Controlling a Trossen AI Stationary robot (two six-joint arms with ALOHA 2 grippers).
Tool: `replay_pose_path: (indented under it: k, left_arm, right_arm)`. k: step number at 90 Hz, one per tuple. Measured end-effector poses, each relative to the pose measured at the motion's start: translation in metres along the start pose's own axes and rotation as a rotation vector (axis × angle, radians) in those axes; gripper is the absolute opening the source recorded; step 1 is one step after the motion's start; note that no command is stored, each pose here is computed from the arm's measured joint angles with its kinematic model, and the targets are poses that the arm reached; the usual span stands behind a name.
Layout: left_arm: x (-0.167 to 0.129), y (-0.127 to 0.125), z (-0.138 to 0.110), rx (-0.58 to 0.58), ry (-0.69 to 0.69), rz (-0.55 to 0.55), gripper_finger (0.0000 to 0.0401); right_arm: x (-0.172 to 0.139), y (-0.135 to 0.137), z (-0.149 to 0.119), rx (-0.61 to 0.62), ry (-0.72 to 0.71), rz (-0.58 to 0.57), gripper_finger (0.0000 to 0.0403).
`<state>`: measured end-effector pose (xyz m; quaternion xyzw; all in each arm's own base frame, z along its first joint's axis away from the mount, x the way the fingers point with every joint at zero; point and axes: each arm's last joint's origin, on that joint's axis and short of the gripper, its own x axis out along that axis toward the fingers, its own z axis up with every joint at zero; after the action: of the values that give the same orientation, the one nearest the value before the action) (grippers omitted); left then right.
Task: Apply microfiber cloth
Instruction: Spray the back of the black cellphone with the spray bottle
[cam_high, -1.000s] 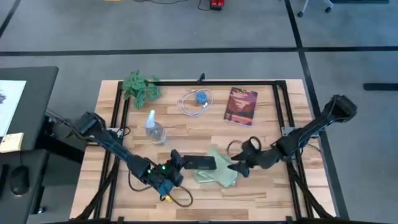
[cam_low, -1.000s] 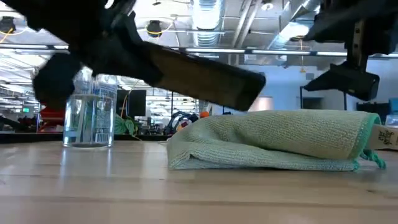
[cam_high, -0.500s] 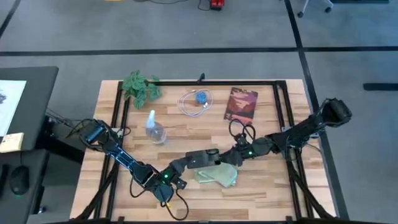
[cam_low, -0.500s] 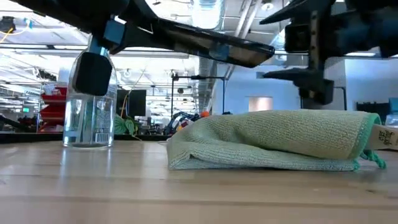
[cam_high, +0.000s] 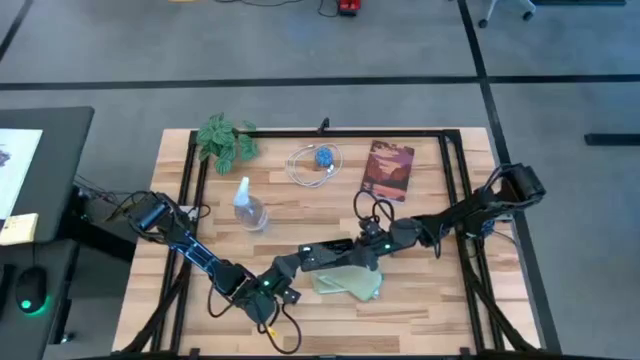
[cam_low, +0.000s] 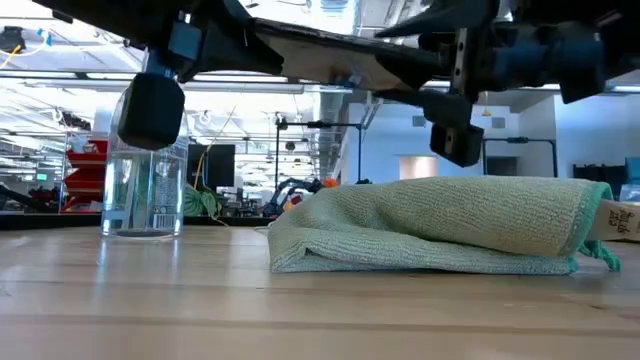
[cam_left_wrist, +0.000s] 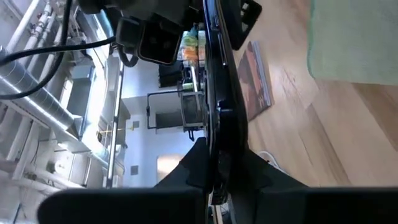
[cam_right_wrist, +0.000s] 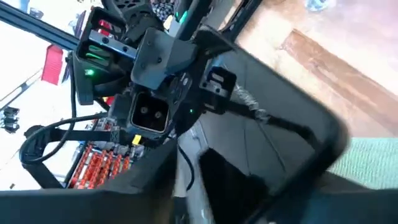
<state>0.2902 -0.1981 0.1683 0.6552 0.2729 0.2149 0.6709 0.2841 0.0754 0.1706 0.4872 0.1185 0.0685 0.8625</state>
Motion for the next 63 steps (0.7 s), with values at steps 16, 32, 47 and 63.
replay_pose_path:
  k: [16,32,47,63]
  left_arm:
    - [0.000,-0.002,-0.001,-0.023,0.012,0.001,0.0031]
    - [0.000,-0.004,-0.001,-0.230,-0.014,-0.019,0.0118]
    - [0.000,-0.013,-0.007,-0.443,0.016,-0.042,0.0202]
    - [-0.001,-0.018,-0.010,-0.807,0.029,-0.066,0.0237]
  right_arm:
    - [-0.001,0.003,0.002,0.013,-0.016,0.016,0.0029]
    - [-0.003,0.003,-0.003,-0.044,-0.027,-0.021,0.0015]
    - [-0.021,0.000,-0.002,-0.091,-0.121,-0.088,0.0012]
    - [-0.047,0.009,0.001,-0.149,-0.268,-0.110,0.0012]
